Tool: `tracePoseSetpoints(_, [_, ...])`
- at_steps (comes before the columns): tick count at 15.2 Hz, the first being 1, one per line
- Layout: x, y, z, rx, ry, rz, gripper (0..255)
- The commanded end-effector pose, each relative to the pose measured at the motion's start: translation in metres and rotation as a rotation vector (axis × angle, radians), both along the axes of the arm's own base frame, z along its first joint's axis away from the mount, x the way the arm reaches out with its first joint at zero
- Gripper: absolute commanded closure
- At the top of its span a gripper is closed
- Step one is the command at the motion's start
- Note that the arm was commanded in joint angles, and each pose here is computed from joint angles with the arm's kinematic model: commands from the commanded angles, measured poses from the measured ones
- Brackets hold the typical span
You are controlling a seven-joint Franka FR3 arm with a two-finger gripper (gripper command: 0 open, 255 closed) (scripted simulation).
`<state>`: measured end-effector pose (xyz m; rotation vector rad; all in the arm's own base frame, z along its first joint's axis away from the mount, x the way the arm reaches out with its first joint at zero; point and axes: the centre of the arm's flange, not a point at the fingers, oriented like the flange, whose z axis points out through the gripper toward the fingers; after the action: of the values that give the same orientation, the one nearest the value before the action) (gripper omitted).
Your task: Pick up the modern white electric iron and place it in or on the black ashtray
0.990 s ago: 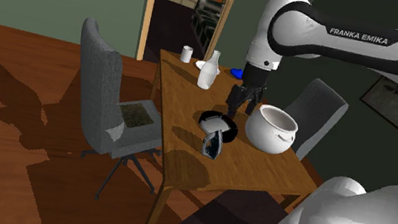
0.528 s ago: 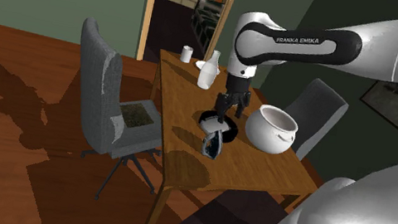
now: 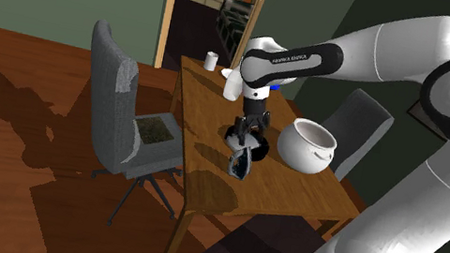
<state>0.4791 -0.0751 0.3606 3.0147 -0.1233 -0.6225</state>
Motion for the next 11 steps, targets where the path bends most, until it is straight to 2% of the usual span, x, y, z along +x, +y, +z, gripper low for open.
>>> tracePoseSetpoints(1, [0.0,-0.003,-0.01,-0.003,0.006,0.0,0])
tracePoseSetpoints(7, [-0.012,-0.004,-0.037,-0.003,0.006,0.0,0])
tracePoseSetpoints(11, [-0.012,-0.004,-0.037,-0.003,0.006,0.0,0])
